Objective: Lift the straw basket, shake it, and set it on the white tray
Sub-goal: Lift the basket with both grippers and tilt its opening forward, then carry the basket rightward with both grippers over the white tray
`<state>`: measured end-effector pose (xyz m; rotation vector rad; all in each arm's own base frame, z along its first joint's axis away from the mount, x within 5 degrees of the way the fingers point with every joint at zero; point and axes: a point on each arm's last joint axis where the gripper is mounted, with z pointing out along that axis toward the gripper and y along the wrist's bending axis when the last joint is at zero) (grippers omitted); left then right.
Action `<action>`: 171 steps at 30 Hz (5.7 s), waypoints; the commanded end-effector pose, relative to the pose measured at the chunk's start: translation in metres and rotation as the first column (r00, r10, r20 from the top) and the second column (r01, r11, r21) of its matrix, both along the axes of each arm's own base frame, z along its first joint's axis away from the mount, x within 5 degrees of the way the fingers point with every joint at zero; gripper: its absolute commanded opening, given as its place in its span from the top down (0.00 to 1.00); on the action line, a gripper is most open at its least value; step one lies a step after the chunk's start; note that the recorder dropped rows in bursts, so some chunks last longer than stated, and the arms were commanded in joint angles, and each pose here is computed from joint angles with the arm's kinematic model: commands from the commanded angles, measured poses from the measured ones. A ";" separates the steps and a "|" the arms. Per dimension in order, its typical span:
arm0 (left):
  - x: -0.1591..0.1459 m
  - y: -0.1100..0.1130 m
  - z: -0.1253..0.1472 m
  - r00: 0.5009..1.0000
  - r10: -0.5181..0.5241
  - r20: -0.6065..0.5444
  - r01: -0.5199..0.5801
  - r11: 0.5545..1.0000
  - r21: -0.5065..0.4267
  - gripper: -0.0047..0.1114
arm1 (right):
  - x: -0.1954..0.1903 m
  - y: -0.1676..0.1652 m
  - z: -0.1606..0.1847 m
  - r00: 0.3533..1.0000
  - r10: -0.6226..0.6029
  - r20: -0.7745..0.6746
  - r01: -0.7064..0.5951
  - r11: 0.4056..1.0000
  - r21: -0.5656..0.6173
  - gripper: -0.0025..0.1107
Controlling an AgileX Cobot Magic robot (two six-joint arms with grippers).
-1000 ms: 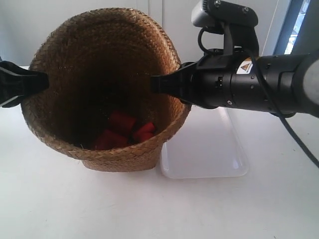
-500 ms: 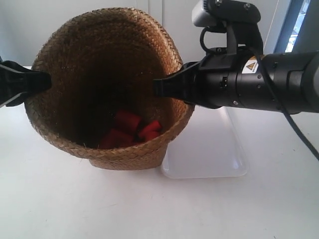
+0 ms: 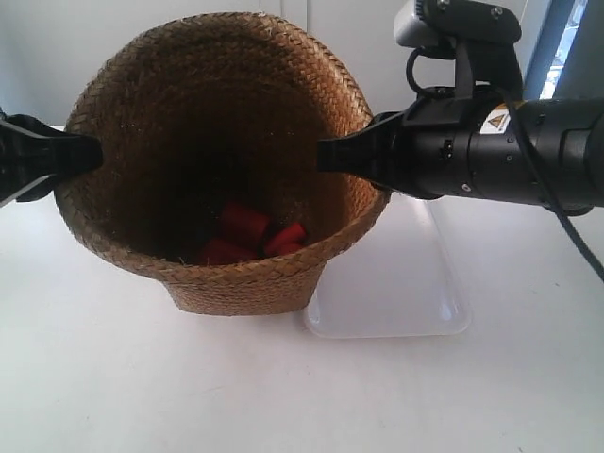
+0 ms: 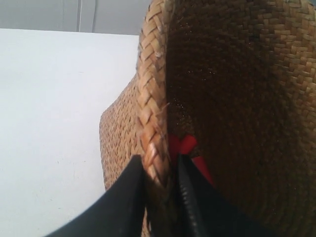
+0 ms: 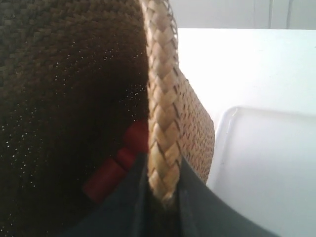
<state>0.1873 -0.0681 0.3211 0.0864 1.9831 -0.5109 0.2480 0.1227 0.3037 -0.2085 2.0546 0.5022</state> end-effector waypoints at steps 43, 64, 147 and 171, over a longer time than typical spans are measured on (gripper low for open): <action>-0.008 -0.009 0.003 0.989 -0.084 0.121 0.069 0.990 0.125 0.96 | -0.003 0.009 -0.013 0.994 0.093 0.050 -0.085 0.987 -0.133 0.98; -0.014 -0.006 -0.014 0.993 -0.099 0.068 0.087 0.983 0.161 0.96 | -0.010 0.008 -0.029 0.995 0.093 -0.047 -0.098 0.986 -0.134 0.98; -0.054 0.008 0.001 0.995 -0.096 -0.038 0.098 0.994 0.051 0.96 | -0.044 0.021 -0.015 0.969 0.125 -0.211 -0.121 0.992 0.028 0.98; -0.054 0.010 -0.007 0.993 -0.108 -0.039 0.112 0.986 0.124 0.96 | -0.041 0.024 -0.020 0.977 0.154 -0.145 -0.157 0.987 -0.015 0.98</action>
